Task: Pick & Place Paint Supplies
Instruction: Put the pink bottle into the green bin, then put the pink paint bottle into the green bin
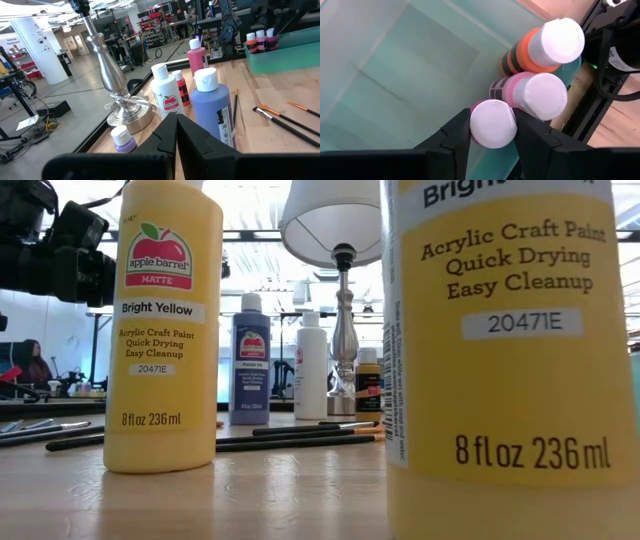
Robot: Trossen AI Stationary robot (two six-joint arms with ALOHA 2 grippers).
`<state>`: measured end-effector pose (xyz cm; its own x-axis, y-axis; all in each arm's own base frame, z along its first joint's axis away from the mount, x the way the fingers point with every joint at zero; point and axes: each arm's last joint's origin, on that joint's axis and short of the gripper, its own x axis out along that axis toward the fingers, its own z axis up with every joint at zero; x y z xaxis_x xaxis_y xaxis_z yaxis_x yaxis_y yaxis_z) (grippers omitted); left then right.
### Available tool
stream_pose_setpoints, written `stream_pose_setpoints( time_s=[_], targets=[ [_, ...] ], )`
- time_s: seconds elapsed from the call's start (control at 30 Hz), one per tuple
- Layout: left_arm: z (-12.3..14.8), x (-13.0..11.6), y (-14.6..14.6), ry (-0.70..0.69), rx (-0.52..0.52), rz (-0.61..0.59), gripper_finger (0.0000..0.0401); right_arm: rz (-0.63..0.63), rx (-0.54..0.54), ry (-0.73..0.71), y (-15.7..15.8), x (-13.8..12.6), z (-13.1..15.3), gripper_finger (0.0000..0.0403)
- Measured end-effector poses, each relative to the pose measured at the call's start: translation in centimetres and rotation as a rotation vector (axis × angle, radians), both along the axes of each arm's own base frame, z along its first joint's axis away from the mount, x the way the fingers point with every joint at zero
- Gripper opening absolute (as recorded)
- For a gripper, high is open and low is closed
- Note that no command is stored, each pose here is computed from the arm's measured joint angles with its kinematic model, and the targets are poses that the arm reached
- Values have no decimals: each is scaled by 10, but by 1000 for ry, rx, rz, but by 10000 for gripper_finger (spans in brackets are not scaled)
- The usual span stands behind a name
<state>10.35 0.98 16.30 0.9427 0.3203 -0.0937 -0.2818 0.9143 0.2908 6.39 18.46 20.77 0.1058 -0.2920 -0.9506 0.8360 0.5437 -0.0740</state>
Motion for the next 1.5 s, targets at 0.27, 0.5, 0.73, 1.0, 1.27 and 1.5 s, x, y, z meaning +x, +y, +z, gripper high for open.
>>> stream_pose_setpoints(
  time_s=[0.27, 0.5, 0.73, 1.0, 1.27, 1.5],
  targets=[
    [0, 0, 0, 0, 0, 0, 13, -6, -4, 3, -1, 0, -3, 127],
    [0, 0, 0, 0, 0, 0, 13, 0, 25, 12, 3, 0, 1, 143],
    [0, 0, 0, 0, 0, 0, 13, 8, 27, 21, 3, 0, 2, 186],
    [0, 0, 0, 0, 0, 0, 13, 19, 21, 24, 3, 0, 2, 191],
    [0, 0, 0, 0, 0, 0, 13, 18, 23, 42, 3, 0, 2, 181],
    [0, 0, 0, 0, 0, -1, 13, 28, -4, 55, 0, -1, 3, 199]
  ],
)
